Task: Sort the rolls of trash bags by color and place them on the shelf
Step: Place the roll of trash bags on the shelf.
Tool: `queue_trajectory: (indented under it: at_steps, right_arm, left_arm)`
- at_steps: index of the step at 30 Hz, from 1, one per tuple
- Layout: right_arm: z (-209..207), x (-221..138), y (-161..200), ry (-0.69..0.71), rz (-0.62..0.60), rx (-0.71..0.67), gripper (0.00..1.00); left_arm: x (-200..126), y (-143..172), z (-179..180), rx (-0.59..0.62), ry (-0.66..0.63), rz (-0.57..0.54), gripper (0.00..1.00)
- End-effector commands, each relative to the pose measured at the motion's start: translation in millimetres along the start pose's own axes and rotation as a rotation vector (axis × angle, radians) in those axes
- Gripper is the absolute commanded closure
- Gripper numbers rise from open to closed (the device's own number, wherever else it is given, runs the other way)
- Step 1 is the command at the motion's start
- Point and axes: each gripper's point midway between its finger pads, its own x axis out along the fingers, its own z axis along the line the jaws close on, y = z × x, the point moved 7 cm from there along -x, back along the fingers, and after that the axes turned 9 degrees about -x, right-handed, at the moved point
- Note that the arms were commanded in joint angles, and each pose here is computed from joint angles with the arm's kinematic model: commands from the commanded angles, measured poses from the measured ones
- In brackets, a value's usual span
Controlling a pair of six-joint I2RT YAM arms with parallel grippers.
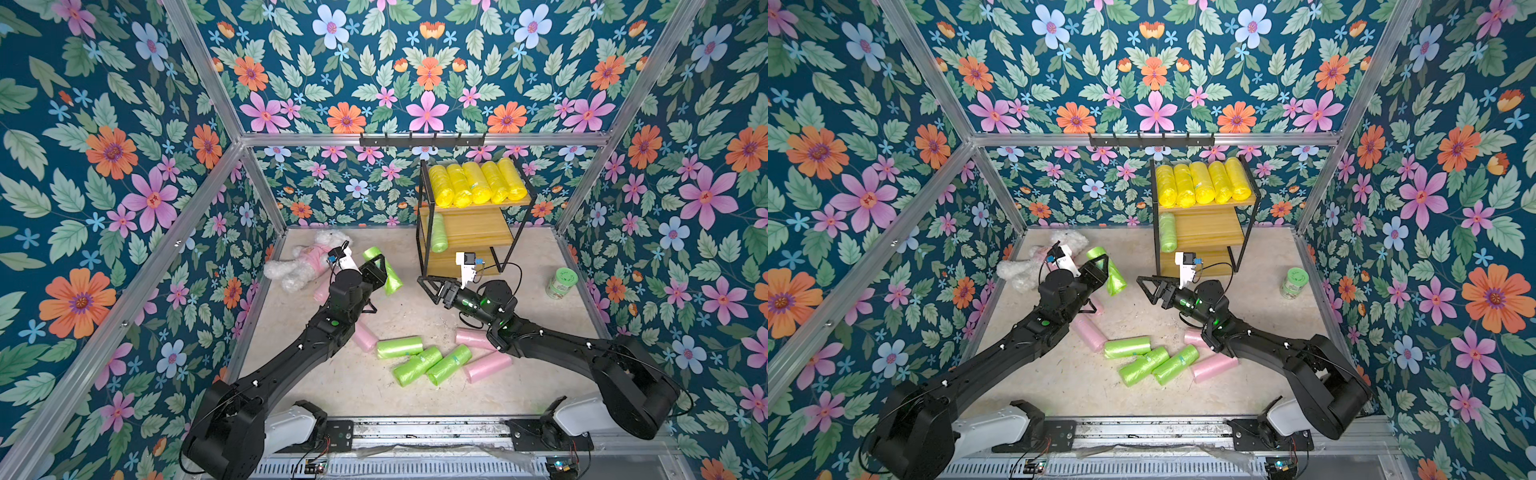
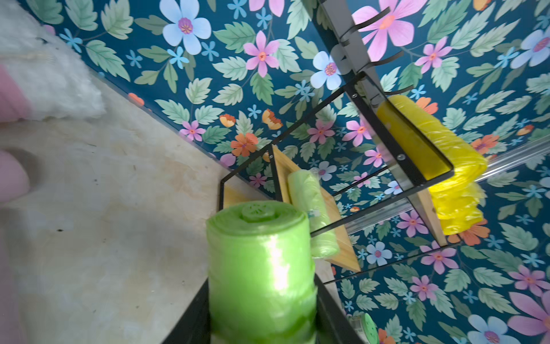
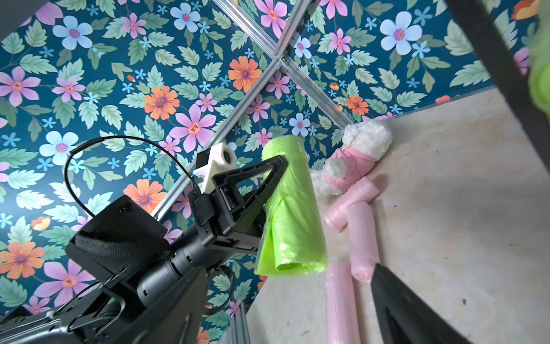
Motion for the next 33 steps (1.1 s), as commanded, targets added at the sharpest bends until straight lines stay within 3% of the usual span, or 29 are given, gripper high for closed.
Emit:
queue_trajectory:
  at_steps: [1,12,28,33]
  right_arm:
    - [11.5,5.8,-6.8,-0.058,-0.052,0.005,0.05]
    - [-3.4,18.7,-2.4,0.019,-0.060,0.006,0.03]
    - [-1.8,36.2,6.6,-0.031,-0.033,0.019,0.03]
    - [-2.6,39.4,6.3,-0.034,-0.035,0.020,0.11]
  left_arm:
    - [1.4,-5.4,-22.3,-0.055,0.112,-0.035,0.58]
    - [6.3,9.0,-32.5,-0.132,0.175,0.023,0.58]
    - [11.6,17.7,-39.0,-0.186,0.220,0.065,0.58]
    - [11.9,18.0,-40.1,-0.188,0.222,0.067,0.58]
